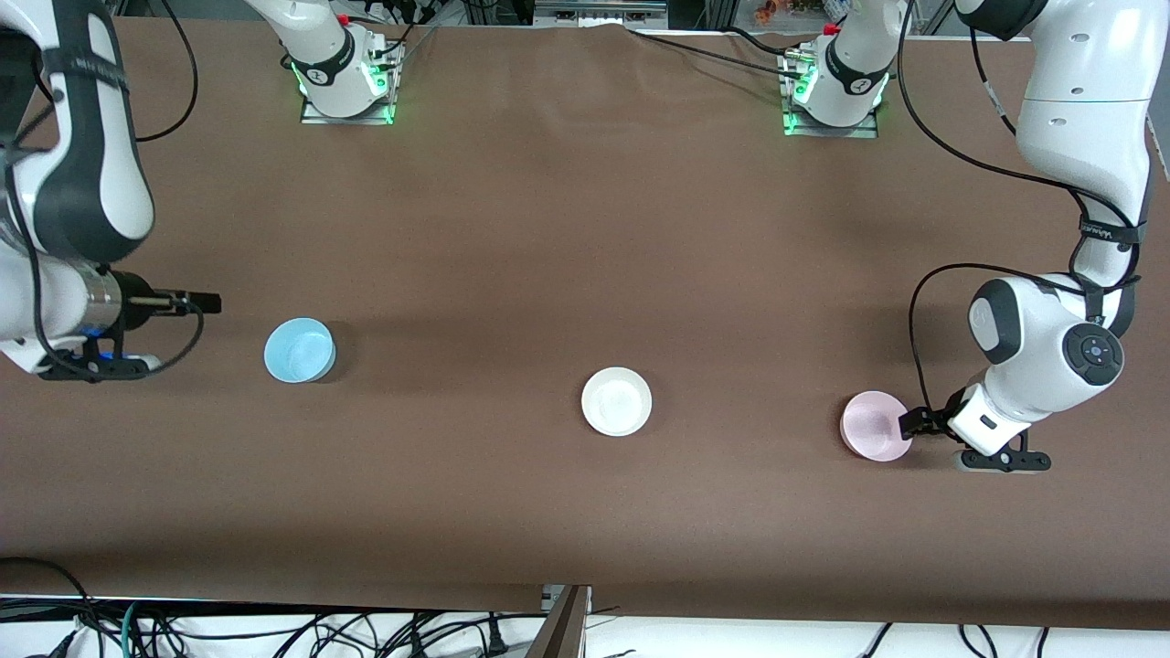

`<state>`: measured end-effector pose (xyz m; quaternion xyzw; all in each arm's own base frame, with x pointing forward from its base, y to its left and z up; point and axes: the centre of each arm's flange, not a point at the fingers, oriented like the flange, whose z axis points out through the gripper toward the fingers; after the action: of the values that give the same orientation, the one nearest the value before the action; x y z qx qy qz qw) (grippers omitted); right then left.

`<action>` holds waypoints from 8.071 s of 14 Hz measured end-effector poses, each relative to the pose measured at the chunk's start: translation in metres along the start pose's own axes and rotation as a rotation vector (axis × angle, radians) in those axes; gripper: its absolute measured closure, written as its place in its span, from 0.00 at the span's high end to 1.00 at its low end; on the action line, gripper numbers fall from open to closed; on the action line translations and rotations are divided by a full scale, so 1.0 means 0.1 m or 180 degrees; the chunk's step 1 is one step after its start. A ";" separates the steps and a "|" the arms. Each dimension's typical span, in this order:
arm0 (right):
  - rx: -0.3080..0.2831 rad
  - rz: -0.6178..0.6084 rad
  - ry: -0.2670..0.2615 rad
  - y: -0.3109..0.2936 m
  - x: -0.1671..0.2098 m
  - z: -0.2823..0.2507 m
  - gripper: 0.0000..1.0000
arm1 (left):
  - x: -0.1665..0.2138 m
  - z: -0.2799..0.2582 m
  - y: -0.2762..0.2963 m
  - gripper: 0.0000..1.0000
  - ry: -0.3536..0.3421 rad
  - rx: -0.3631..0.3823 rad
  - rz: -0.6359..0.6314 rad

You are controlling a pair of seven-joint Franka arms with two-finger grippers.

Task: Stack pink and blue bowls on white bowl
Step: 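Grasp the pink bowl rim with the left gripper while the right grasps blue, then carry the pink bowl with the left gripper and lower it onto the white bowl, then open the left gripper off the pink bowl while the right gripper lifts blue, then lower the blue bowl onto the pink bowl while the left gripper withdraws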

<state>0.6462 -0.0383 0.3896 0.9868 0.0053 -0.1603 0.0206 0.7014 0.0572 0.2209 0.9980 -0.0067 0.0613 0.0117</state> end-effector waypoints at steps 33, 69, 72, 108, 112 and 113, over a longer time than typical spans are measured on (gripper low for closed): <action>0.0989 0.0152 0.0844 0.46 0.27 1.97 0.96 | -0.13 -0.07 0.30 0.03 -0.0027 -0.0038 0.0115; 0.1520 -0.0052 0.0621 -1.99 0.31 0.94 0.03 | -0.81 -0.52 4.48 0.03 -0.0103 -0.0337 -0.2443; 0.1523 -0.0008 0.0610 -2.05 0.31 0.93 0.03 | -0.81 -0.44 4.61 0.03 -0.0109 -0.0351 -0.2484; 0.1456 0.1421 0.0962 -4.30 0.27 0.97 0.03 | 0.29 -2.13 2.74 0.54 -0.0578 0.0290 -0.1685; 0.1528 0.1445 0.1002 -4.62 0.26 0.93 0.03 | 0.37 -2.43 1.92 0.54 -0.0681 0.0239 -0.1166; 0.1535 0.1455 0.0994 -4.65 0.25 0.94 0.03 | 0.39 -2.46 1.77 0.54 -0.0684 0.0217 -0.1038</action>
<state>0.6326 0.4226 0.2742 0.9516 -0.2502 0.0044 -0.1784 0.7069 -0.1139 0.4742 0.9865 0.1559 -0.0481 -0.0131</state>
